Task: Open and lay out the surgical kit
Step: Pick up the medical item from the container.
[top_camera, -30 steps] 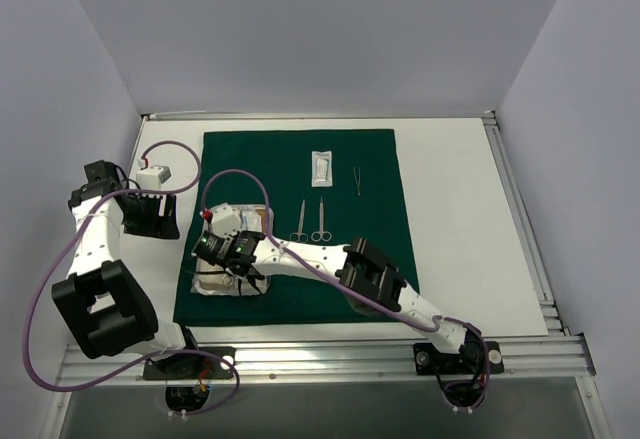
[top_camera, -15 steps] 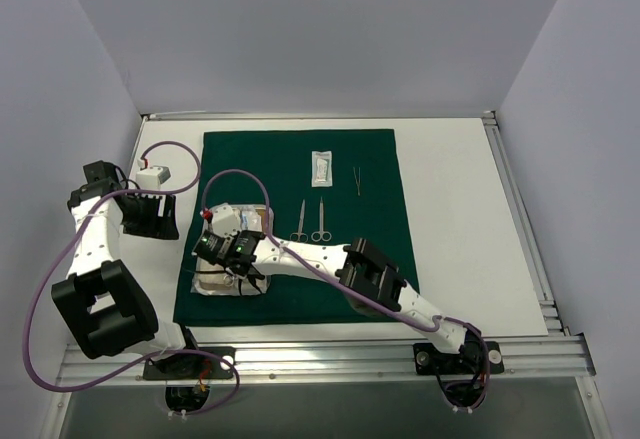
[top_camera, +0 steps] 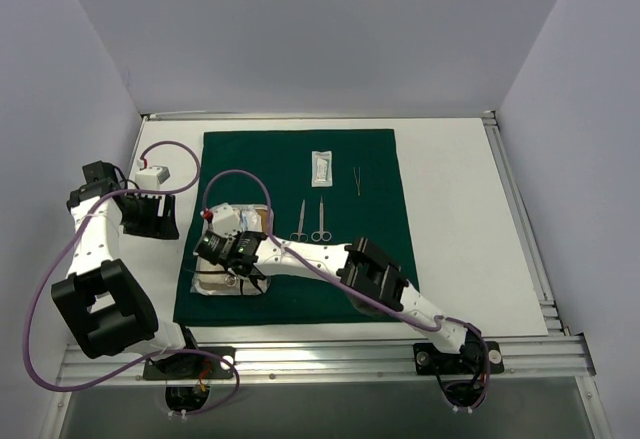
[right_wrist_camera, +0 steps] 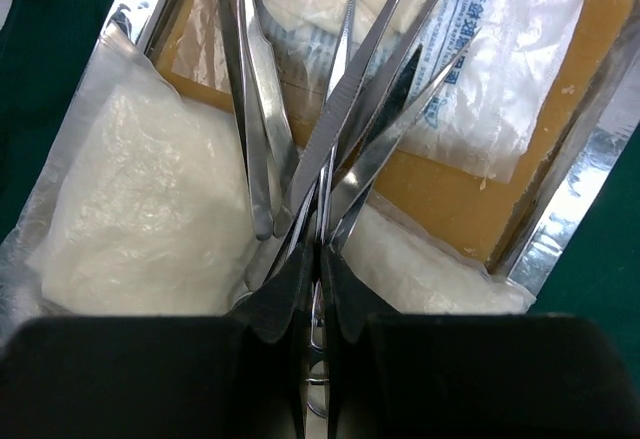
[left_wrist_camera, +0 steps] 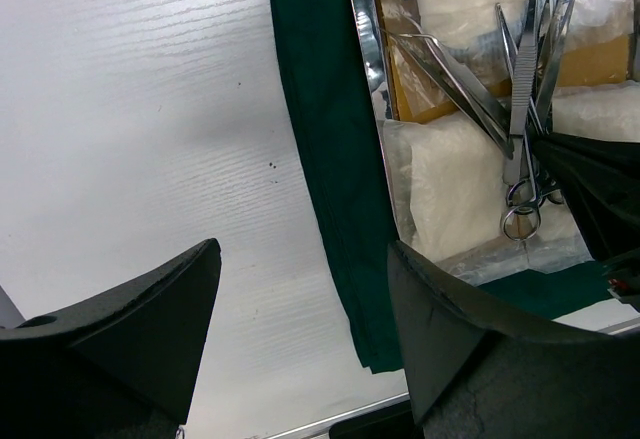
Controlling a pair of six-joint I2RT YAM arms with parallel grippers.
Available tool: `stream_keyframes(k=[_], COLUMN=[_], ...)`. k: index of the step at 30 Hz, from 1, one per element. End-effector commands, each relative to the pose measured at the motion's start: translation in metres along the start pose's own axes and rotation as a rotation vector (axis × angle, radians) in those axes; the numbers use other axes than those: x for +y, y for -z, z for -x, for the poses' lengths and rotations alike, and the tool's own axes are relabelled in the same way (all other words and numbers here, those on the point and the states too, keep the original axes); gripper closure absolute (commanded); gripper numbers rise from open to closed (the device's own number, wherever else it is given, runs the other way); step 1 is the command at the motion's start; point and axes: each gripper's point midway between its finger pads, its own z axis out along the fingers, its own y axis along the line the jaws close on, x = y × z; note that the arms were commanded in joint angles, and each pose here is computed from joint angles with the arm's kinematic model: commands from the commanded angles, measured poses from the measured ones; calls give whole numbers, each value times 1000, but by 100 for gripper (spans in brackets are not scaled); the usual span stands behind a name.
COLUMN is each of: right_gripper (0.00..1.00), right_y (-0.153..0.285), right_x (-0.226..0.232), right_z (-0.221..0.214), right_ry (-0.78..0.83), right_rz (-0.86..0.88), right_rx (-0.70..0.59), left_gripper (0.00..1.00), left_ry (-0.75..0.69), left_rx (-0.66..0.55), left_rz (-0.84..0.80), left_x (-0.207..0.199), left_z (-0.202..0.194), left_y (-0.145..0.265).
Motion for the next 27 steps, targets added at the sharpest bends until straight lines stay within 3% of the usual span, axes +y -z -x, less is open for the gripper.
stream_keyframes(k=[1, 8, 19, 26, 27], right_gripper=[100, 100, 100, 100, 100], right_y=[26, 53, 58, 89, 81], right_x=[-9, -21, -52, -140, -160], right_z=[15, 47, 59, 86, 68], right_ry=[-8, -74, -123, -192, -182], right_rz=[8, 14, -38, -159, -187], right_rx=[-24, -139, -181, -257, -227], left_gripper=[24, 24, 24, 24, 24], left_ry=[-21, -21, -20, -13, -11], left_rx=[-26, -32, -43, -46, -46], left_rz=[-18, -25, -18, -29, -31], left_x=[-2, -3, -3, -5, -5], left_z=[7, 10, 13, 15, 15], left_y=[6, 9, 13, 13, 12])
